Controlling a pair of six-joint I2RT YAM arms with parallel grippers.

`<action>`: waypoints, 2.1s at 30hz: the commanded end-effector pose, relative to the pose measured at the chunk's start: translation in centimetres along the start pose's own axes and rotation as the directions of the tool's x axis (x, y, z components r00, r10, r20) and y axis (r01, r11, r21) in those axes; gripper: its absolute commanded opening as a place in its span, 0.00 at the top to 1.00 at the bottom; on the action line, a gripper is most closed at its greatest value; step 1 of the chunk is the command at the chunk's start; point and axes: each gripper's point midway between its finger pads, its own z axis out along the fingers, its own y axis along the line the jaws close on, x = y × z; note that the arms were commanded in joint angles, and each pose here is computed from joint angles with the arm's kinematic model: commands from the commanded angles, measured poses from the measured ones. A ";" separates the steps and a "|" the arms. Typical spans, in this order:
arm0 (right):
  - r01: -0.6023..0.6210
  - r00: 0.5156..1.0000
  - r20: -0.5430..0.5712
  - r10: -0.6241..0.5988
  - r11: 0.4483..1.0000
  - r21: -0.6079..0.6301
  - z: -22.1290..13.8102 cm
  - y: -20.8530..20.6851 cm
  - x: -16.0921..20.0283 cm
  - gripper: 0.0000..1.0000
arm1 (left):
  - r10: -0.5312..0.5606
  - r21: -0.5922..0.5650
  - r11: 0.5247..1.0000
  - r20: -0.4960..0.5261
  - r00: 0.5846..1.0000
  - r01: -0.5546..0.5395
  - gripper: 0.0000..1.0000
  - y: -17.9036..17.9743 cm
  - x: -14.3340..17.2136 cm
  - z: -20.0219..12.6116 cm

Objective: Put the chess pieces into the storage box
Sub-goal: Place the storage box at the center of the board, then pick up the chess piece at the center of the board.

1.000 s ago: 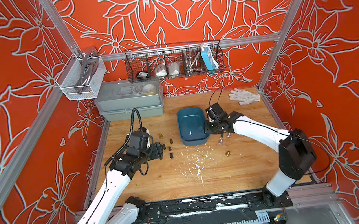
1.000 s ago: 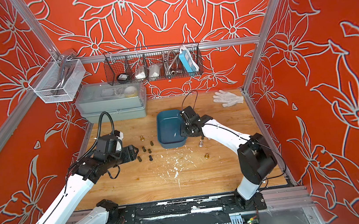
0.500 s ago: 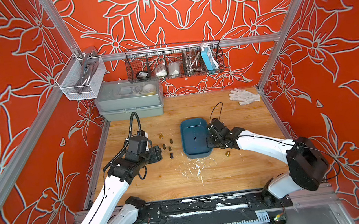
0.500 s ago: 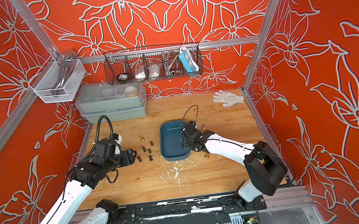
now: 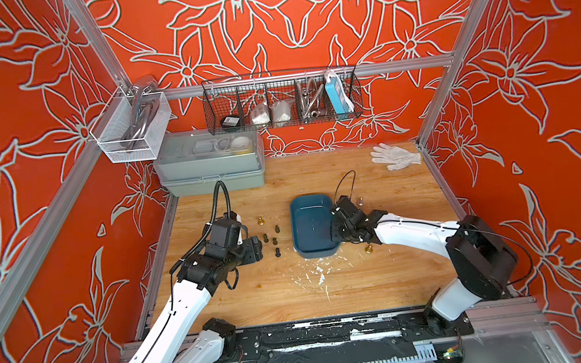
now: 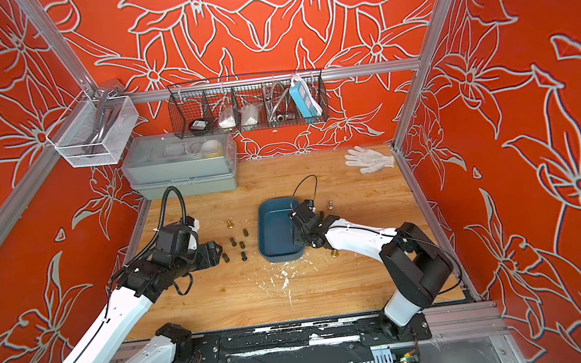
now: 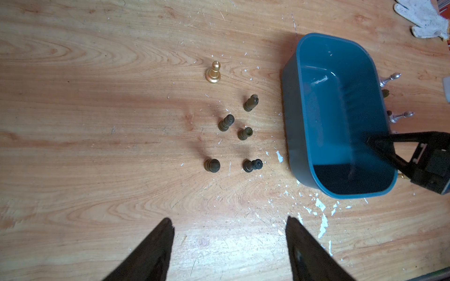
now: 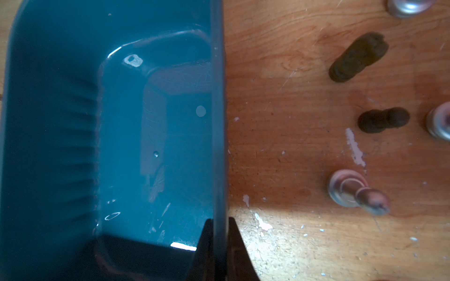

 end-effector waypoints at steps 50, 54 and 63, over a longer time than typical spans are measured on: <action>0.553 0.702 0.600 -0.383 0.824 -0.121 -9.6 1.3 -2.6 0.35 | -0.015 -0.194 0.978 -0.420 0.907 -0.073 0.61 -5.2 -4.6 16.1; 0.566 0.696 0.614 -0.372 0.810 -0.151 -9.8 1.8 -2.3 0.35 | -0.021 -0.214 0.973 -0.439 0.898 -0.082 0.61 -4.7 -3.8 17.4; 0.559 0.706 0.600 -0.376 0.817 -0.145 -9.3 1.8 -2.4 0.35 | -0.022 -0.234 0.967 -0.458 0.889 -0.097 0.64 -4.2 -3.0 19.6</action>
